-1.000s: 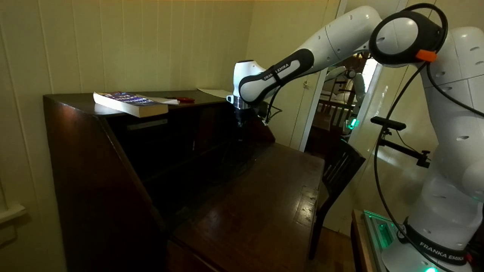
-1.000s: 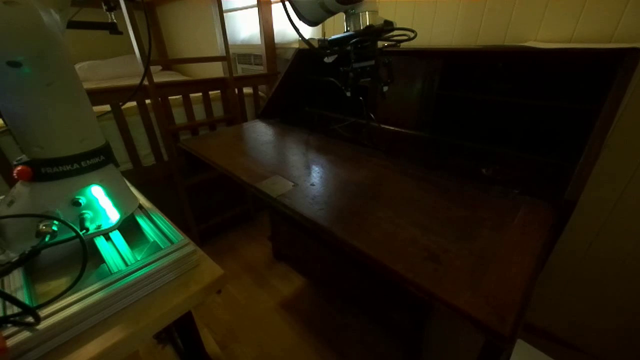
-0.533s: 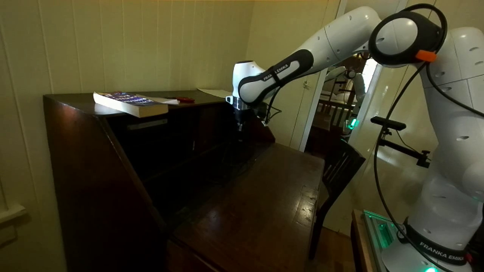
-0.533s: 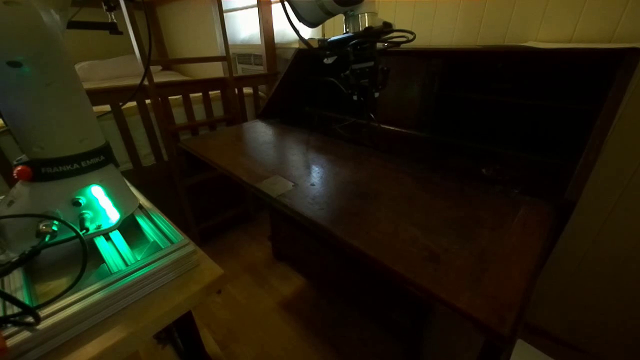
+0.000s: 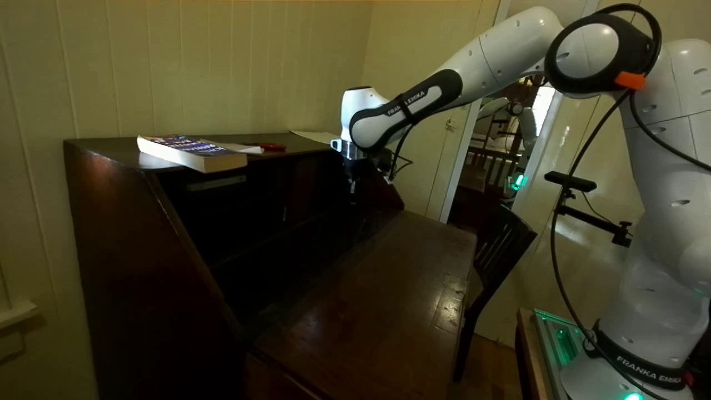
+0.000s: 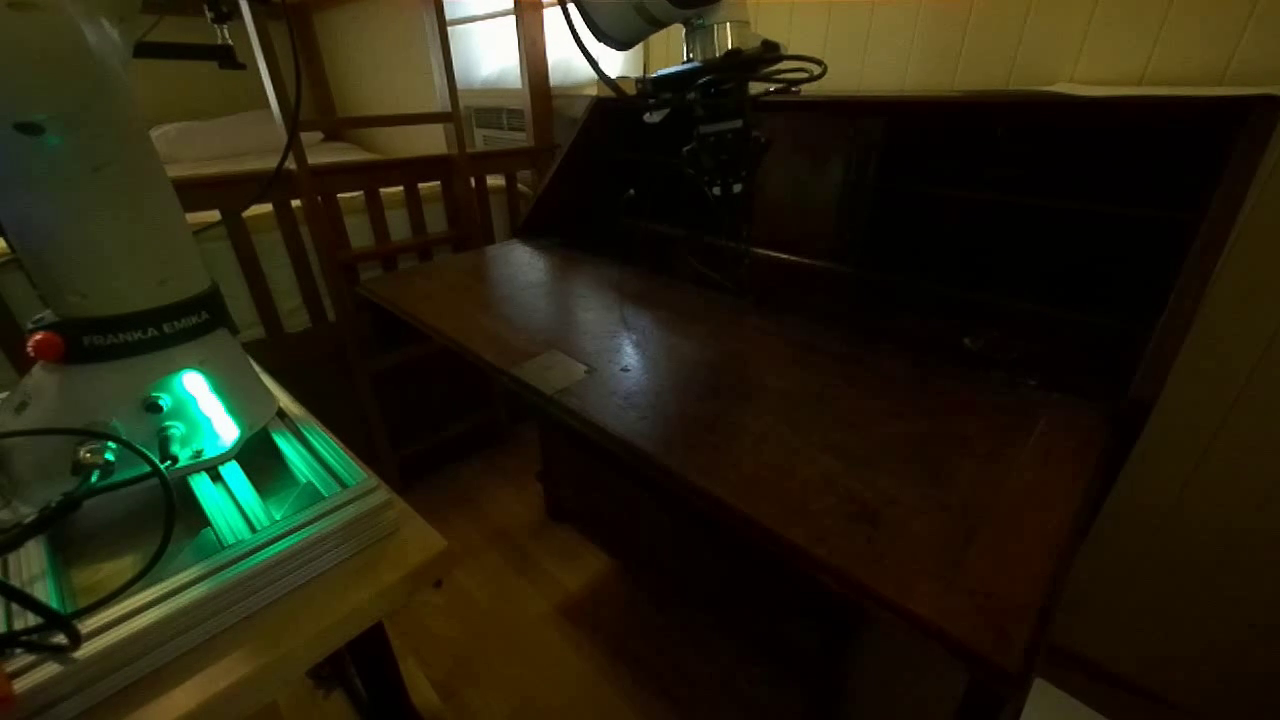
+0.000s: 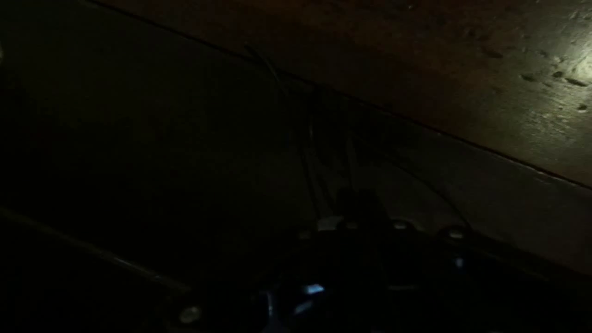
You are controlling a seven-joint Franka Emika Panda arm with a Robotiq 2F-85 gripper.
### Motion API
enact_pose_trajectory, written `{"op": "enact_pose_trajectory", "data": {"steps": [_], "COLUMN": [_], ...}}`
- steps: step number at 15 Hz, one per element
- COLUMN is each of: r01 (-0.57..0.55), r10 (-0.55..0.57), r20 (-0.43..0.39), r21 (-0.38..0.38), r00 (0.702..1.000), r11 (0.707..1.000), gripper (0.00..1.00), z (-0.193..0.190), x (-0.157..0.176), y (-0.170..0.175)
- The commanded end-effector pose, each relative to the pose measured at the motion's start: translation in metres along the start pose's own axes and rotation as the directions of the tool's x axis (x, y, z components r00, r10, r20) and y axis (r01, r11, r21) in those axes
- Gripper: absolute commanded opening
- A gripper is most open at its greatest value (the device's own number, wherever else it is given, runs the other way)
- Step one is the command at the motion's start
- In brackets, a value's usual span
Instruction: Move the black cable to the right.
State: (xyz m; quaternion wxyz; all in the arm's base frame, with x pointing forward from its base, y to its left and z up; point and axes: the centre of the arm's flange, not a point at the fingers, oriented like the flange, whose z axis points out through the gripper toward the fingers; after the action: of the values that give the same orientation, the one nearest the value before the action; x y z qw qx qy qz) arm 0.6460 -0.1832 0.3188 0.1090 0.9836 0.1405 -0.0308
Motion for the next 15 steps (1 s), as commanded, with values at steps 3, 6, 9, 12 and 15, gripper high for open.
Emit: {"op": "enact_pose_trajectory", "data": {"steps": [3,6,9,12,15], "r01": [0.197,0.318,0.405,0.402,0.419], "r10": [-0.195,-0.313,-0.415,-0.356,-0.349], "r20": [-0.145,-0.224,-0.308,-0.354,-0.287], "r21": [0.004,-0.017,-0.096,0.065,0.238], "r00": [0.97,0.923,0.856,0.865,0.892], "r11": [0.98,0.948,0.909,0.913,0.876], "gripper": [0.01,0.01,0.01,0.01,0.01], "z": [-0.091,-0.13,-0.16,-0.178,-0.145], "x": [-0.069,-0.112,-0.16,-0.185,-0.173], "y": [-0.016,-0.023,-0.032,-0.028,-0.027]}}
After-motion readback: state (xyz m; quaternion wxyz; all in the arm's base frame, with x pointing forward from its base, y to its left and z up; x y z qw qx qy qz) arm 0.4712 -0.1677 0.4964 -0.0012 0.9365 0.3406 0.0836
